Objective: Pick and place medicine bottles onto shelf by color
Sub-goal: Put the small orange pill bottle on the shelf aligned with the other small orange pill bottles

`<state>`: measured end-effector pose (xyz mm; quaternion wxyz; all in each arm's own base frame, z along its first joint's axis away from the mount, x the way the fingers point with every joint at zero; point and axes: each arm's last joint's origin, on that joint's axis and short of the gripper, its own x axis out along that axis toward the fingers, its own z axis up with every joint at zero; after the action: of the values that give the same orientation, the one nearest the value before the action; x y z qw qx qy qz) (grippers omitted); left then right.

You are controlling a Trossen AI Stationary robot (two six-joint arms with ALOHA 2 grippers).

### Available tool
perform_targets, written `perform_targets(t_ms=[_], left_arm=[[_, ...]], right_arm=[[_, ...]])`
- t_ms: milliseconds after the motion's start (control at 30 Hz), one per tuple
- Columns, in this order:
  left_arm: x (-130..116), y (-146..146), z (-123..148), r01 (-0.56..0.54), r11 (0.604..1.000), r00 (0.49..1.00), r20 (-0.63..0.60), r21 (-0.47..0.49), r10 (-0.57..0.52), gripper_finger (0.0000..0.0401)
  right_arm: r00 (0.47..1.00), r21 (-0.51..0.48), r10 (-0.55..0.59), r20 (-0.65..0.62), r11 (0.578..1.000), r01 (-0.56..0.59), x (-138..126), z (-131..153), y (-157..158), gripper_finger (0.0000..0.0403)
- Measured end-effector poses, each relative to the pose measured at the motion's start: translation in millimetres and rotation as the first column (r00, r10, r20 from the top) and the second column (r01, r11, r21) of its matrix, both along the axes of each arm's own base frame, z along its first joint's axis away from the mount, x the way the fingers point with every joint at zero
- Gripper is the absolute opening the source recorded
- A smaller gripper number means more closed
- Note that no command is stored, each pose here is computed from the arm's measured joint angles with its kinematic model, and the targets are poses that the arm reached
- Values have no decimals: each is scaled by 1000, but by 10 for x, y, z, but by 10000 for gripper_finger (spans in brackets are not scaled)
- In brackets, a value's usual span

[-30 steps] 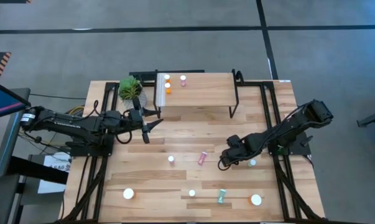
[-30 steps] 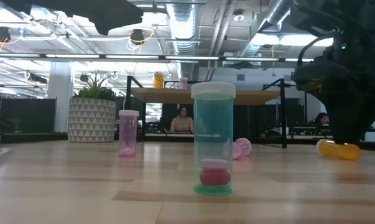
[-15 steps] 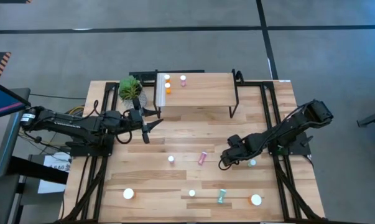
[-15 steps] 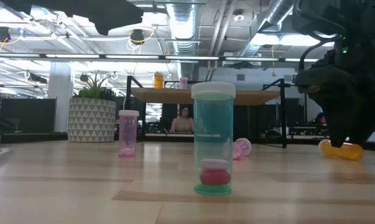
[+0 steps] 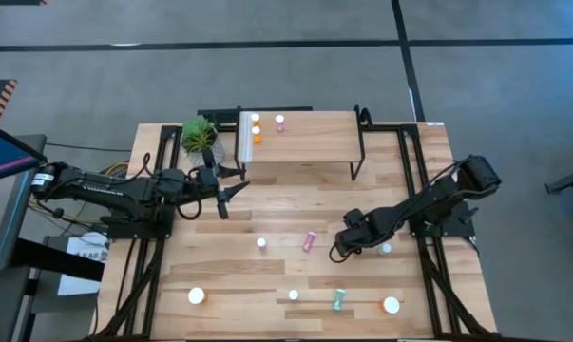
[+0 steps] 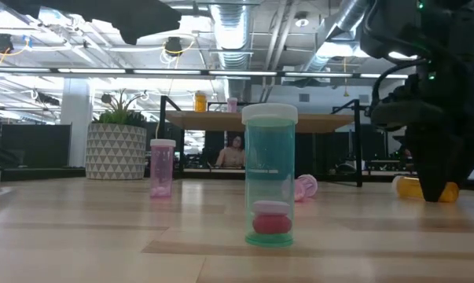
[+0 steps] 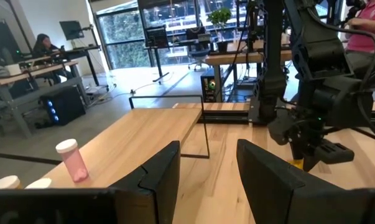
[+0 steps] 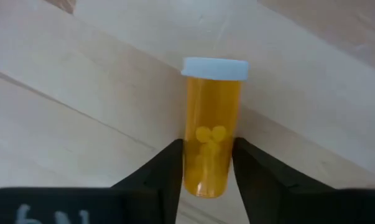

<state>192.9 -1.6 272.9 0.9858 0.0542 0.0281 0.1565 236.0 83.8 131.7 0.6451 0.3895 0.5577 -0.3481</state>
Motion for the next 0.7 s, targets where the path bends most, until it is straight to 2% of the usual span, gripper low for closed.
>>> perform_targets(t_ms=[167, 467, 567, 700], left_arm=[[0, 0, 1, 0, 1000, 1000, 1, 0, 0, 148], [0, 0, 10, 0, 1000, 1000, 10, -1, 0, 148], [0, 0, 10, 0, 1000, 1000, 11, -1, 0, 148], [1, 0, 15, 0, 1000, 1000, 16, -1, 0, 148]], right_arm=[[1000, -4, 23, 18, 1000, -23, -1, 96, -1, 135], [983, -68, 59, 174, 997, -47, -6, 346, -20, 123], [964, -104, 93, 248, 992, -69, 6, 440, -29, 124], [912, -189, 168, 374, 977, -102, 56, 582, -37, 124]])
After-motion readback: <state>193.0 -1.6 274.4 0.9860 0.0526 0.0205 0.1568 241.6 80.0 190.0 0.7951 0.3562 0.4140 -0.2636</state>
